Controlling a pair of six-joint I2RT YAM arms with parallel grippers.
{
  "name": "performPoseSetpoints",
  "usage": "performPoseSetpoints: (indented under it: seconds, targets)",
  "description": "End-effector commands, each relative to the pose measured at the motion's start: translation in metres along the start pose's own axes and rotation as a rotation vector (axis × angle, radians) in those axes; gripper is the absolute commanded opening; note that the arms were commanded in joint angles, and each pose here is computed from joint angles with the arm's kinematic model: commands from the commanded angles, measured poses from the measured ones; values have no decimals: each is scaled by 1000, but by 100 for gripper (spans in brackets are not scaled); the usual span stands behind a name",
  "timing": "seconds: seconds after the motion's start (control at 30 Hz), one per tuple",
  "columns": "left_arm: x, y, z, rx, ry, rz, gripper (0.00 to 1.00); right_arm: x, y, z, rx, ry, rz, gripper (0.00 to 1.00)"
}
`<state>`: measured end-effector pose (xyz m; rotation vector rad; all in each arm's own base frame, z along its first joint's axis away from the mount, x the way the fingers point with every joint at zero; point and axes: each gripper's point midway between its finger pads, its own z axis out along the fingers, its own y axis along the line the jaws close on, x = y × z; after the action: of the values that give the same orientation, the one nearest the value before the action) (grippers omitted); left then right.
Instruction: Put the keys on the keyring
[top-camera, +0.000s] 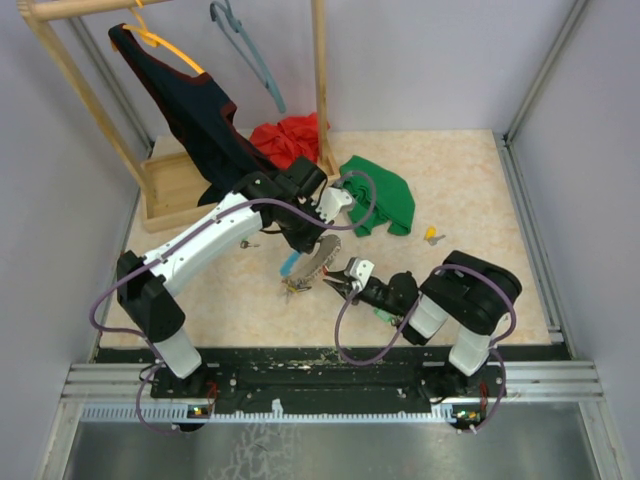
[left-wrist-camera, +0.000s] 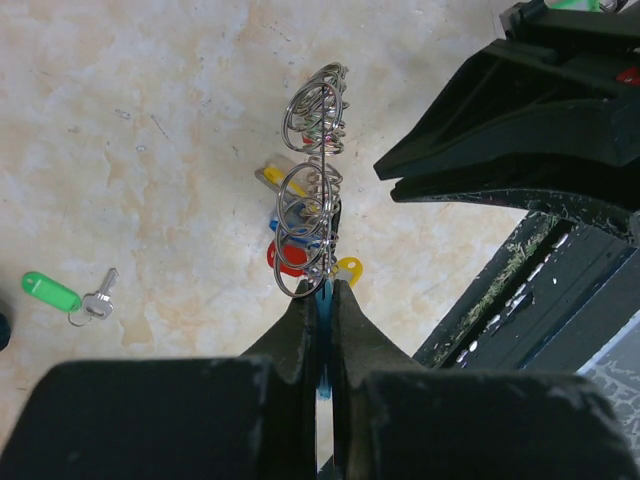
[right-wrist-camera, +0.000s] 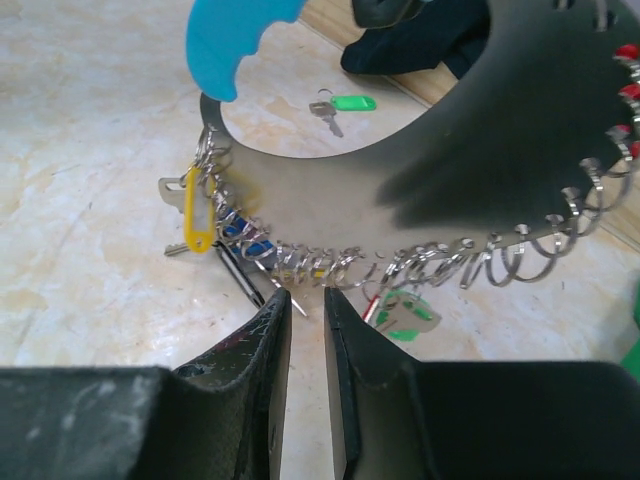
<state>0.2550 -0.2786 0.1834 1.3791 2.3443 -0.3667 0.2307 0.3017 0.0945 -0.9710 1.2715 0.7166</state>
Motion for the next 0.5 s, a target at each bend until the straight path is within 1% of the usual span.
performPoseSetpoints:
  seconds: [0.0,0.33,0.47]
  targets:
    - [-23,-4,-15,4,-96,7,0,-45,1,12,-20,-180,-70,19]
    - [-25,-8,-17,23,-114,12,0,-34,12,25,-61,-164,-71,15]
    - [-25,-8,-17,22,-116,13,0,-28,10,28,-42,-147,-61,15]
